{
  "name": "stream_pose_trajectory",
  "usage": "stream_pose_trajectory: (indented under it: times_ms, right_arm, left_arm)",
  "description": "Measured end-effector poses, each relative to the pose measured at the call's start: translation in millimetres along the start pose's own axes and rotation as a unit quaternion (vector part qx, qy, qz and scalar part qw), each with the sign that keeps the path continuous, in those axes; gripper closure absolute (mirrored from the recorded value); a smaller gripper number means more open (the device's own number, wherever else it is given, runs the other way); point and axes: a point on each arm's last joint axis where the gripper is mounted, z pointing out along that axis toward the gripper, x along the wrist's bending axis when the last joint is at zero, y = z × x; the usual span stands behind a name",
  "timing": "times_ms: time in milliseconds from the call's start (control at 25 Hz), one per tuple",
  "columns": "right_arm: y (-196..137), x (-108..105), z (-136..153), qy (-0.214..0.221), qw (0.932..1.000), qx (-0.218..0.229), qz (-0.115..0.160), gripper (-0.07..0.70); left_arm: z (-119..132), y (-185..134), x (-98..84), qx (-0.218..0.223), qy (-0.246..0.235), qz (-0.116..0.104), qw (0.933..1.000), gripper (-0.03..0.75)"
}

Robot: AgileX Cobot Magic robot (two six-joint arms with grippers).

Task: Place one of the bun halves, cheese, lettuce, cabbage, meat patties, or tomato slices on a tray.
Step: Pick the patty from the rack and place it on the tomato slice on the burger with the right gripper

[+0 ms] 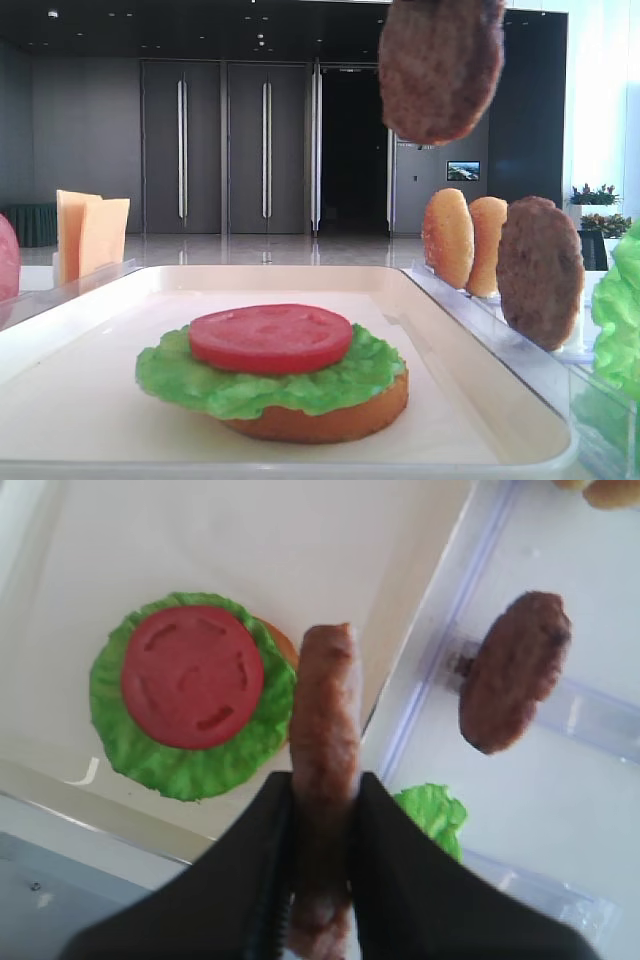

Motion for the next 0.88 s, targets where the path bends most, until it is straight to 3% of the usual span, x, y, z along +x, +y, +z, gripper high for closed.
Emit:
stream_pose_trajectory:
  times_ms: [240, 480, 640, 880]
  right_arm:
    - [-31, -27, -15, -0.028, 0.9987, -0.013, 0.039, 0.513]
    - [-59, -39, -41, -0.003, 0.9966, -0.040, 0.071, 0.513]
    - [-77, -37, -37, 0.034, 0.9963, -0.011, 0.078, 0.513]
    - [-90, -35, -13, 0.047, 0.9954, 0.026, 0.080, 0.513]
  left_arm:
    - [0, 0, 0.0, 0.000, 0.000, 0.000, 1.0000, 0.433]
    - [0, 0, 0.0, 0.000, 0.000, 0.000, 1.0000, 0.433]
    - [0, 0, 0.0, 0.000, 0.000, 0.000, 1.0000, 0.433]
    - [0, 0, 0.0, 0.000, 0.000, 0.000, 1.0000, 0.433]
